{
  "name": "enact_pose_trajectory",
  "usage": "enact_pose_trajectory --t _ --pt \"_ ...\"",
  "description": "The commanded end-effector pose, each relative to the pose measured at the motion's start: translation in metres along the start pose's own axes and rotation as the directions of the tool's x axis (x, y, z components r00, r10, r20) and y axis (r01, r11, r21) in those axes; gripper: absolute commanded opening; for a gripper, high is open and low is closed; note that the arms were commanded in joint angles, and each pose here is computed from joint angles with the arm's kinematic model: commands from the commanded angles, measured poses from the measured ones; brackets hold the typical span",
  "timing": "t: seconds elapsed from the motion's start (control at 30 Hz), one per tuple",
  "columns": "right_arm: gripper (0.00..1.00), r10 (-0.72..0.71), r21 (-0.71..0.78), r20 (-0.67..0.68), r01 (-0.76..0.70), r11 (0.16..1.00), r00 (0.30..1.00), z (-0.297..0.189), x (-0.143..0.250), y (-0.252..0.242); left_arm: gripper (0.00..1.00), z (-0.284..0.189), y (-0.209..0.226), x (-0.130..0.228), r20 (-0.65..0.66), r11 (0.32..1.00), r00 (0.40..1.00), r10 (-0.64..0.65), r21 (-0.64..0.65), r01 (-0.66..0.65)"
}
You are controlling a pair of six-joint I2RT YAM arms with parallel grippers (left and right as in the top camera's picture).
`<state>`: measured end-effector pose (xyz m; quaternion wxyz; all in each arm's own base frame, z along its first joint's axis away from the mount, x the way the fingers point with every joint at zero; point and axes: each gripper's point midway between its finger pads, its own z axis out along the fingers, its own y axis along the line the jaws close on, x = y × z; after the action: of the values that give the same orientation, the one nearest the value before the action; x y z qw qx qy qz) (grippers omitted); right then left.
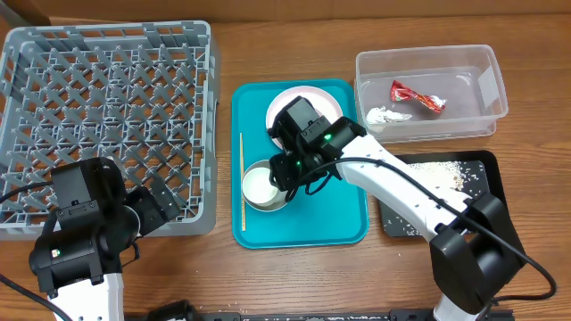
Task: Sort waste into correct bins and load items into the dishwasher
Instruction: 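Grasp the white paper cup with the right gripper and lift it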
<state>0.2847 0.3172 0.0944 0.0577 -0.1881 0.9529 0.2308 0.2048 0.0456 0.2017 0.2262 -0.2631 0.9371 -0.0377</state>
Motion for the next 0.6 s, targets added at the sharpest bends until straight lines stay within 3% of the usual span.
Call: enact_pose_trajectory --t 0.0,0.17,0.37,0.57 --pt "0.37 0.048 0.024 -0.015 -0.048 0.999 0.999 0.0099 0.0092 -0.0075 1.0 -0.0049 0.001 -0.0049 0.023 1.0 1.0 -0.012 -0.005 0.013" --pt "0.35 0.052 0.026 -0.024 -0.051 0.998 0.998 0.0156 0.0147 -0.0116 1.0 -0.0049 0.001 -0.0049 0.023 1.0 1.0 -0.012 -0.005 0.012" --pt "0.2 0.049 0.026 -0.023 -0.049 0.998 0.999 0.0165 0.015 -0.0112 1.0 -0.0049 0.0006 -0.0047 0.021 1.0 1.0 -0.012 -0.003 0.013" --pt "0.12 0.054 0.027 -0.026 -0.053 0.998 0.998 0.0165 0.0158 -0.0115 1.0 -0.0048 0.0009 -0.0037 0.018 1.0 1.0 -0.013 -0.004 0.013"
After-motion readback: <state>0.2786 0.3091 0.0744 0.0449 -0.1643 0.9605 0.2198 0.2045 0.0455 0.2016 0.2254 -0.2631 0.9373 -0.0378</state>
